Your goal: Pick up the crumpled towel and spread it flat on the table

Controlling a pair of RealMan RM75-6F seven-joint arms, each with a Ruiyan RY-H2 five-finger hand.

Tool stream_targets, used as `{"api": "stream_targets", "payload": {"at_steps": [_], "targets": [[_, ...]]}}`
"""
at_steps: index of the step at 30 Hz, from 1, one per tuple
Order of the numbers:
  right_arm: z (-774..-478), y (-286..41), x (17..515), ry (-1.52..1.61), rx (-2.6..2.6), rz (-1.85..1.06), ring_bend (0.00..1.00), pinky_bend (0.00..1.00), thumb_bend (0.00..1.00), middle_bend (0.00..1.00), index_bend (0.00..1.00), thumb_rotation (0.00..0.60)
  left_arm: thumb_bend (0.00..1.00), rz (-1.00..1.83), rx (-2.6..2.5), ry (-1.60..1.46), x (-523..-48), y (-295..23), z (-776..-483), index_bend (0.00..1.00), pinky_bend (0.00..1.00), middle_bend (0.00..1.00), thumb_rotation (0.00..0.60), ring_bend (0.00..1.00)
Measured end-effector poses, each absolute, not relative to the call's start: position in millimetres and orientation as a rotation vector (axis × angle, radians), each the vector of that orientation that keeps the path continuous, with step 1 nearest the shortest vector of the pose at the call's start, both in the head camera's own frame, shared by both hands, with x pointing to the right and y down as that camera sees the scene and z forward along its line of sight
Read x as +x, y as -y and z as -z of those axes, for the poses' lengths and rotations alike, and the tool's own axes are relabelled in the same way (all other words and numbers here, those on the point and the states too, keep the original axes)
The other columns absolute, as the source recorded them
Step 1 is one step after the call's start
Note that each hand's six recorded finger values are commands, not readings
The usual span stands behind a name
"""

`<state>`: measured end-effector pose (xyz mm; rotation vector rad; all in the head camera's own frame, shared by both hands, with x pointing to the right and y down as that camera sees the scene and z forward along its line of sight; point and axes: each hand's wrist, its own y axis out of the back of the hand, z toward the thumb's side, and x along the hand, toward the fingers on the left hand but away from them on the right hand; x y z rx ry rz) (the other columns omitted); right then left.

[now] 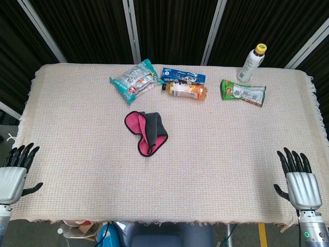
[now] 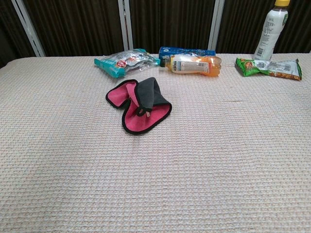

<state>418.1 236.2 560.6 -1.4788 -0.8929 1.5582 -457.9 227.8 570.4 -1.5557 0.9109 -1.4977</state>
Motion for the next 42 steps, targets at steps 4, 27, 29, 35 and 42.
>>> {"api": "stream_targets", "payload": {"at_steps": [4,27,29,35,42], "targets": [[-562,-236,417,0.885,-1.479,-1.558,0.0,0.05,0.22,0.0,0.0,0.6,0.0,1.498,-1.557,-0.913,-458,-228,-570,0.0,0.0,0.0,0.6,0.0],[-562,-235,420,0.896,-1.448,-1.554,0.0,0.05,0.22,0.0,0.0,0.6,0.0,1.493,-1.55,-0.889,-453,-233,-571,0.0,0.0,0.0,0.6,0.0],[-563,-235,419,0.893,-1.45,-1.556,0.0,0.05,0.22,0.0,0.0,0.6,0.0,1.5,-1.562,-0.867,-452,-235,-572,0.0,0.0,0.0,0.6,0.0],[-568,-236,417,0.882,-1.461,-1.569,0.0,0.05,0.22,0.0,0.0,0.6,0.03,1.475,-1.659,-0.828,-429,-233,-577,0.05,0.02,0.03,0.6,0.0],[-571,-231,422,0.915,-1.465,-1.585,0.0,0.05,0.22,0.0,0.0,0.6,0.11,1.319,-1.735,-0.76,-372,-196,-595,0.24,0.1,0.13,0.6,0.02]]}}
